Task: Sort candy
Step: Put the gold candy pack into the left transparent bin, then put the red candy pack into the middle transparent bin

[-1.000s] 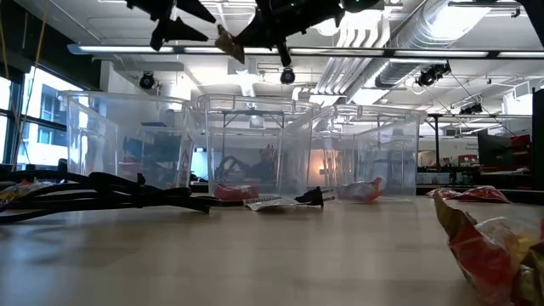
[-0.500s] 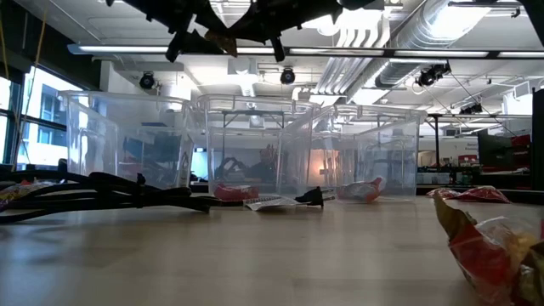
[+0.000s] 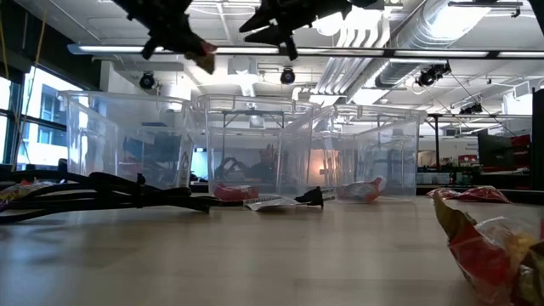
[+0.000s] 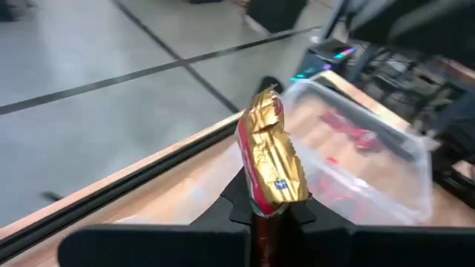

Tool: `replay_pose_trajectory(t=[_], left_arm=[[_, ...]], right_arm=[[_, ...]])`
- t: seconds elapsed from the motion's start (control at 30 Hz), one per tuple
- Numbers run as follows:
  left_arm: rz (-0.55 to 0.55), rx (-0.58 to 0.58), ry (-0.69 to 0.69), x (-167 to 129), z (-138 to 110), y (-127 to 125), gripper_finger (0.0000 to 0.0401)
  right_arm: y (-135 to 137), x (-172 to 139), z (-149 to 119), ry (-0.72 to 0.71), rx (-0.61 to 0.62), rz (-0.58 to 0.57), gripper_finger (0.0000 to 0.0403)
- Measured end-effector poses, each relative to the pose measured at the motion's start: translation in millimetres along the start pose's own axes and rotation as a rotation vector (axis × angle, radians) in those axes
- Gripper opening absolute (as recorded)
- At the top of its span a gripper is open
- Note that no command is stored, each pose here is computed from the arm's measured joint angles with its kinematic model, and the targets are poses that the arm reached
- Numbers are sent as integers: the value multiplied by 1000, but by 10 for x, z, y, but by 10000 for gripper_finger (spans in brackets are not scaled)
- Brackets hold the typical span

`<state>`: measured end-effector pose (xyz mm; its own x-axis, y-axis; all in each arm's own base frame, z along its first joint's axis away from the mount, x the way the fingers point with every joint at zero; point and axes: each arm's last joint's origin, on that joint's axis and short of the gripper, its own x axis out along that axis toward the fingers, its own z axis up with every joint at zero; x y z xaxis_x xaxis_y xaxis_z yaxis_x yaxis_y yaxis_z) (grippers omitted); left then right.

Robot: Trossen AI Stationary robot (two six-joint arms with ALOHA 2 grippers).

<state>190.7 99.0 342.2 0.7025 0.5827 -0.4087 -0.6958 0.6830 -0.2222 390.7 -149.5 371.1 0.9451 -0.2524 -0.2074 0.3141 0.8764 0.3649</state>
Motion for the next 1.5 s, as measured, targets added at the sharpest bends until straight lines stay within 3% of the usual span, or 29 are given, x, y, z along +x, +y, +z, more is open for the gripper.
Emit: replay_pose_trajectory(t=[0.17,0.37,0.43,0.53,0.67,0.9,1.03,1.2,1.3,1.5], left_arm=[[134,-114,64,-243,-74,182,3],[402,-238,498,-330,-497,362,1],[475,-228,570,-315,-564,384,5],[470,-214,559,-224,-560,353,23],[372,-194,498,-51,-506,252,64],[417,-113,631,108,-620,257,154],[411,-101,637,122,-621,258,195],[420,-65,600,61,-585,280,222],[429,-76,579,29,-553,327,227],[435,-90,573,9,-526,386,228]], right_arm=[[-102,-130,113,-16,-66,-66,160],[-210,-176,64,77,-79,-117,185],[-244,-183,48,101,-97,-131,186],[-231,-231,79,101,-146,-130,186],[-188,-416,146,129,-201,-145,186],[-176,-871,157,289,-274,-351,186],[-231,-1031,-49,442,-253,-495,186],[-459,-1284,-385,493,-132,-668,186],[-654,-1489,-547,451,25,-806,186],[-1114,-1922,-887,425,380,-1191,186]])
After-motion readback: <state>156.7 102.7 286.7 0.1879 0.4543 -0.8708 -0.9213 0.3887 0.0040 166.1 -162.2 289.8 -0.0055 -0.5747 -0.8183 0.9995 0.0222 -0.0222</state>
